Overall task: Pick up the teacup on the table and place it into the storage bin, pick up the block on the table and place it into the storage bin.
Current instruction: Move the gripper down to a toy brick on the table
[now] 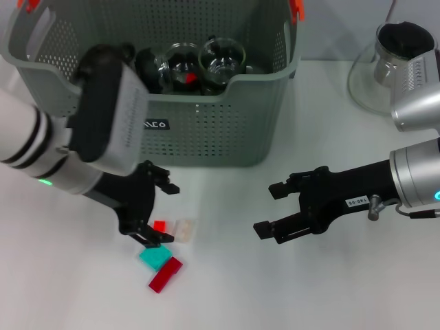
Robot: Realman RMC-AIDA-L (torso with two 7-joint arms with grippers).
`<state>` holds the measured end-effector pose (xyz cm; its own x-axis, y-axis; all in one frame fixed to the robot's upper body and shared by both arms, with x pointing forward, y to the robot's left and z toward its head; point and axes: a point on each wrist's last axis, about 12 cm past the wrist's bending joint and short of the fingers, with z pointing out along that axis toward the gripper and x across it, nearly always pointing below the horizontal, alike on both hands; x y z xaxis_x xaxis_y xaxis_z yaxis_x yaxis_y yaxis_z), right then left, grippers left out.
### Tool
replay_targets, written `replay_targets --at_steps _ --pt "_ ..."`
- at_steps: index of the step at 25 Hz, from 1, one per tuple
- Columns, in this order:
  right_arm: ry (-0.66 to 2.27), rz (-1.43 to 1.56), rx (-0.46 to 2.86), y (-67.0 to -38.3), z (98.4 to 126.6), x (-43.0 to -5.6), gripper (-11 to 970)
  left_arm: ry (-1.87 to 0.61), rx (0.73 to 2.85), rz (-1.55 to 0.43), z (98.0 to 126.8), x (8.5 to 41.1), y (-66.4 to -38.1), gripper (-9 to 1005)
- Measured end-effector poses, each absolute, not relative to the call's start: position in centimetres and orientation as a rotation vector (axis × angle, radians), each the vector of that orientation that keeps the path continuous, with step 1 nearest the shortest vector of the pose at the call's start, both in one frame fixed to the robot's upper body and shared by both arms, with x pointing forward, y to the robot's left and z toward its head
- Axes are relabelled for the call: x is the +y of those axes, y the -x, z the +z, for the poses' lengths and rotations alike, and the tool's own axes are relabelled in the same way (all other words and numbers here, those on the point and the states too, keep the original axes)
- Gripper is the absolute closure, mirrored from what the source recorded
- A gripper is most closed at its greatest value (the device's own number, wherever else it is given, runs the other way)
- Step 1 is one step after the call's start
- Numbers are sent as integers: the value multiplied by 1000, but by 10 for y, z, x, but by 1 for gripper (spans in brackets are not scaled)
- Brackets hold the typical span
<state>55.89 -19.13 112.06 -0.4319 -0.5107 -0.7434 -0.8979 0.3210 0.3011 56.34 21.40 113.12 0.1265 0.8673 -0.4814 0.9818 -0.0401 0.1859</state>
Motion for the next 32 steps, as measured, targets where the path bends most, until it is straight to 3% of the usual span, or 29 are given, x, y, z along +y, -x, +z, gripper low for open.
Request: replay_targets --at_steps 10,32 --pt "1234 969 2080 -558 1120 -194 11 -2114 1719 -250 1130 178 -572 209" --pt "1242 970 2096 -557 1115 -194 12 -2196 1722 -216 1112 158 -580 215"
